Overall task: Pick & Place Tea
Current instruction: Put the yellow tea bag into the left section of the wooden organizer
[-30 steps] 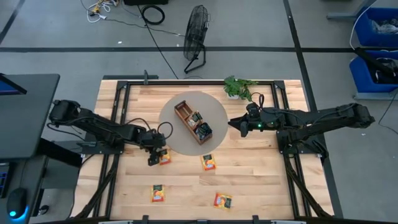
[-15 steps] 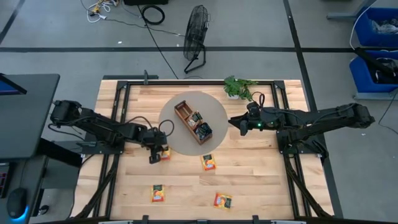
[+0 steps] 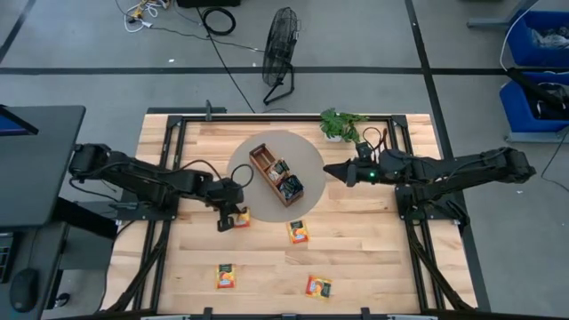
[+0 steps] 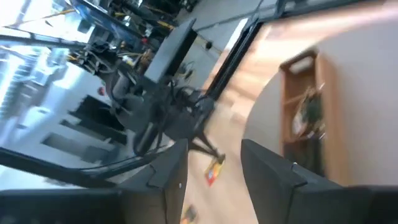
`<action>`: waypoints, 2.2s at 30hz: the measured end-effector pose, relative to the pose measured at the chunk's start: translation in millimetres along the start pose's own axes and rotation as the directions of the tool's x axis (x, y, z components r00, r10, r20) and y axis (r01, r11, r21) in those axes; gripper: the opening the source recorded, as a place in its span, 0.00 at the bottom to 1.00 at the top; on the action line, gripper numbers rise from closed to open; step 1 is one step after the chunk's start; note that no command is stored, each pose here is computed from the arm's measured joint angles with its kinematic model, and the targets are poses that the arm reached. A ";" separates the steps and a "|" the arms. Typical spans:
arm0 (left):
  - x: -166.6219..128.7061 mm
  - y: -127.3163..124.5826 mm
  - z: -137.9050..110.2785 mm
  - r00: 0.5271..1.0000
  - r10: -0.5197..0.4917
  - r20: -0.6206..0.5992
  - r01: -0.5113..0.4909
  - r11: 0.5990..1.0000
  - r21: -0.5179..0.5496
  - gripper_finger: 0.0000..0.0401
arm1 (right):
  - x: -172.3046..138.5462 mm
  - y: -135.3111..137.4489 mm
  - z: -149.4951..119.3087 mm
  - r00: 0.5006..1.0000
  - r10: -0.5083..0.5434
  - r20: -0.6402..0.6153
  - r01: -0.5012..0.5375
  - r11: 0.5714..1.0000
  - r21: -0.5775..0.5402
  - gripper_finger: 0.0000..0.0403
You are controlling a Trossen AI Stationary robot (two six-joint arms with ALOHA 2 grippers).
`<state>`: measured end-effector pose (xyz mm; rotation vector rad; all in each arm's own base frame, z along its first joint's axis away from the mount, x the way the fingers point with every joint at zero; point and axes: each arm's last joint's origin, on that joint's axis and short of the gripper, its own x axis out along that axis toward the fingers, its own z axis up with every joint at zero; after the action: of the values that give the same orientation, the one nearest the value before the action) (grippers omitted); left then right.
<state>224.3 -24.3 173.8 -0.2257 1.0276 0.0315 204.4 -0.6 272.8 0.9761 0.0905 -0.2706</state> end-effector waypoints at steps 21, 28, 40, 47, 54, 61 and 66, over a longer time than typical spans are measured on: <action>-80.7 -4.6 94.0 0.962 0.123 0.243 -0.212 0.898 0.385 0.00 | 60.7 17.4 9.0 0.958 0.049 -0.284 -0.005 0.988 0.154 0.39; -96.3 -0.7 107.6 0.946 0.133 0.296 -0.247 0.886 0.392 0.00 | 105.3 42.2 22.5 0.922 0.035 -0.385 0.002 0.996 0.094 0.39; -97.9 2.0 108.1 0.945 0.149 0.291 -0.257 0.889 0.378 0.00 | 157.9 59.8 28.6 0.873 -0.127 -0.471 0.139 0.990 -0.009 0.39; -97.6 2.3 106.9 0.948 0.152 0.278 -0.254 0.889 0.380 0.00 | 165.7 59.6 30.2 0.907 -0.135 -0.399 0.137 0.990 -0.024 0.39; -97.7 2.3 106.8 0.949 0.152 0.277 -0.254 0.887 0.385 0.00 | 170.1 55.4 28.0 0.894 -0.123 -0.431 0.141 0.990 0.009 0.39; -98.0 2.2 106.9 0.949 0.150 0.279 -0.253 0.888 0.385 0.00 | 179.9 55.4 19.7 0.905 -0.102 -0.414 0.128 0.991 0.036 0.39; -98.1 2.1 107.4 0.947 0.148 0.283 -0.256 0.884 0.392 0.00 | 183.2 50.9 18.8 0.901 -0.114 -0.418 0.148 0.988 0.049 0.38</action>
<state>263.9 7.1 310.1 0.2823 0.7820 0.0251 393.5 -23.3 288.2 1.0973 0.5408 -0.1869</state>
